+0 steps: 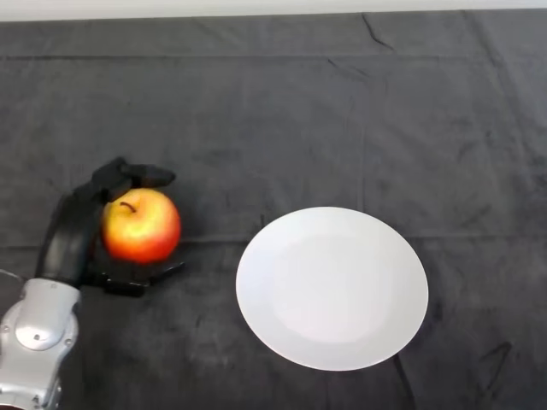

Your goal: Move the apple to the plate

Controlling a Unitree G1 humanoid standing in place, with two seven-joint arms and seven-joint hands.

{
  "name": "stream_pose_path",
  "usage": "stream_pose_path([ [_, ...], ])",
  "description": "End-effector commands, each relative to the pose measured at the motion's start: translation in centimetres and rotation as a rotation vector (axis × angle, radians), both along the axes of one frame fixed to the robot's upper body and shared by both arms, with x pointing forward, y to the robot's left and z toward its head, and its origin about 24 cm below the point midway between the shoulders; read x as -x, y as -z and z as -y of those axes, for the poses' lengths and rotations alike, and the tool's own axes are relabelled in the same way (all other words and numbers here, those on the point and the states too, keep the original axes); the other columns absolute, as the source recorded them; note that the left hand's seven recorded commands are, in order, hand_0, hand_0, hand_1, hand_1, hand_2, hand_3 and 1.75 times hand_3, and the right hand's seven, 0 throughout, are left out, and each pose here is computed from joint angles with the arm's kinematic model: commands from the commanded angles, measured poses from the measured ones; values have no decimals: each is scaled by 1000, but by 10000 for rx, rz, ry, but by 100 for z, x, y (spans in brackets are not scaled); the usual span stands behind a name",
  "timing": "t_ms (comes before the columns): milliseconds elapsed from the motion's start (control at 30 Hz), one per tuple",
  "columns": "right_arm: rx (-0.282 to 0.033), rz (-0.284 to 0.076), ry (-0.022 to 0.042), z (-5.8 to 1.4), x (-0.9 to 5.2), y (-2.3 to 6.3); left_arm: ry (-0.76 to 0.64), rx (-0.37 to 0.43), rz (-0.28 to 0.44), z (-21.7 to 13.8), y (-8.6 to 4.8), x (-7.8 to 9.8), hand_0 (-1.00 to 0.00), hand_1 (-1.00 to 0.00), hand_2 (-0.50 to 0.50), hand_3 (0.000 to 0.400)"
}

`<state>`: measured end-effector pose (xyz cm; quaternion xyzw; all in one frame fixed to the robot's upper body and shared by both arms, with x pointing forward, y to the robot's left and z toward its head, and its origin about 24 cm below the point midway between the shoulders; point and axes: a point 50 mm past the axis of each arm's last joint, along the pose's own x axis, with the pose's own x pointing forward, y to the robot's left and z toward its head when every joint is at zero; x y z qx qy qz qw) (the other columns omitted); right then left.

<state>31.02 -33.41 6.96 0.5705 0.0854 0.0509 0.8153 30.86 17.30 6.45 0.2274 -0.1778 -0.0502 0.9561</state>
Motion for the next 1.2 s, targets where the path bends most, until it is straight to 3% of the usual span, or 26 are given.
stream_pose_path([
  [33, 57, 405, 268, 62, -13, -98, 203, -70, 286, 67, 35, 114, -1000, -1000, 0, 400],
  [400, 61, 404, 271, 62, -13, -98, 1293, -165, 829, 489, 42, 182, -1000, -1000, 0, 400],
  [800, 53, 404, 272, 62, -13, -98, 2461, -310, 763, 815, 100, 263, -1000, -1000, 0, 400],
  [1200, 42, 404, 271, 63, -12, -99, 3259, -538, 608, 927, 151, 295, -1000, -1000, 0, 400],
])
